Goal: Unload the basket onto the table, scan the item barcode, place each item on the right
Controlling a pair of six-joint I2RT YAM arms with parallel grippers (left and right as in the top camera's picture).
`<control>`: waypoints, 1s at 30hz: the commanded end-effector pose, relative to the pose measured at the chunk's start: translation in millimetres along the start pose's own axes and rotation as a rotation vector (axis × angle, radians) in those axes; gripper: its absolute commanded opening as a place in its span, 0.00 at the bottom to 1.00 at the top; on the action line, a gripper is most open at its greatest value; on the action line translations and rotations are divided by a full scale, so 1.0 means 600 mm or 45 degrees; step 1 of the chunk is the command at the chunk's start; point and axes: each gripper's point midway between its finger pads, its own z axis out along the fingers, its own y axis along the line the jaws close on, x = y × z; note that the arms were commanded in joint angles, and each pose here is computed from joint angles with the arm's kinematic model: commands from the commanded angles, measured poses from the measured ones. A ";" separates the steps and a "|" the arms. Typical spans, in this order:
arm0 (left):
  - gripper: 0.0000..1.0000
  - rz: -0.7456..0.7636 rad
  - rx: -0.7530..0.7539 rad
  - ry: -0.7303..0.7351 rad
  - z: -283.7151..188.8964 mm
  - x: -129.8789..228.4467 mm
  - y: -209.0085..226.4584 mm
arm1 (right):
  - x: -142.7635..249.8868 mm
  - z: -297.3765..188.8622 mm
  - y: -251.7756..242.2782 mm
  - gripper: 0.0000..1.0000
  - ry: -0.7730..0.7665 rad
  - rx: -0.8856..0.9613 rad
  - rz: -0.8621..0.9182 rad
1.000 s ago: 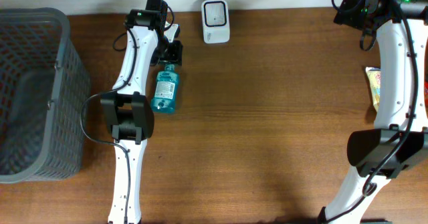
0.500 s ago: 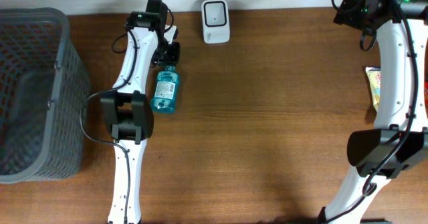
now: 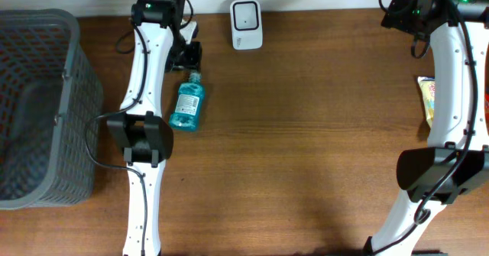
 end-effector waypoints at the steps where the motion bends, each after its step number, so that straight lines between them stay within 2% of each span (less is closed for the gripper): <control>1: 0.99 -0.025 0.045 0.029 -0.027 0.020 -0.003 | 0.001 0.003 0.000 0.99 0.004 0.003 0.002; 5: 0.99 -0.039 0.058 0.134 0.003 0.044 -0.003 | 0.001 0.003 0.000 0.99 0.004 0.003 0.003; 9: 0.99 -0.025 0.063 0.392 0.052 0.122 0.003 | 0.001 0.003 0.000 0.99 0.004 0.003 0.002; 11: 0.99 -0.016 0.000 0.481 0.074 0.148 0.020 | 0.001 0.003 0.000 0.99 0.004 0.003 0.002; 16: 0.99 -0.010 -0.031 0.489 0.084 0.150 0.028 | 0.001 0.003 0.000 0.99 0.004 0.003 0.002; 17: 0.97 -0.010 -0.030 0.482 0.087 0.147 0.028 | 0.001 0.003 0.000 0.99 0.004 0.003 0.002; 18: 0.90 -0.019 -0.029 0.466 0.090 0.143 0.027 | 0.001 0.003 0.000 0.99 0.004 0.003 0.002; 20: 0.66 -0.026 -0.033 0.418 0.095 0.128 0.027 | 0.001 0.003 0.000 0.99 0.004 0.003 0.002; 25: 0.57 -0.042 -0.025 0.429 0.094 0.132 0.024 | 0.001 0.003 0.000 0.99 0.004 0.003 0.002; 27: 0.49 -0.050 0.024 0.427 0.089 0.131 0.013 | 0.001 0.003 0.000 0.99 0.004 0.003 0.002; 30: 0.49 -0.059 0.118 0.359 0.062 0.109 -0.010 | 0.001 0.003 0.000 0.99 0.004 0.003 0.002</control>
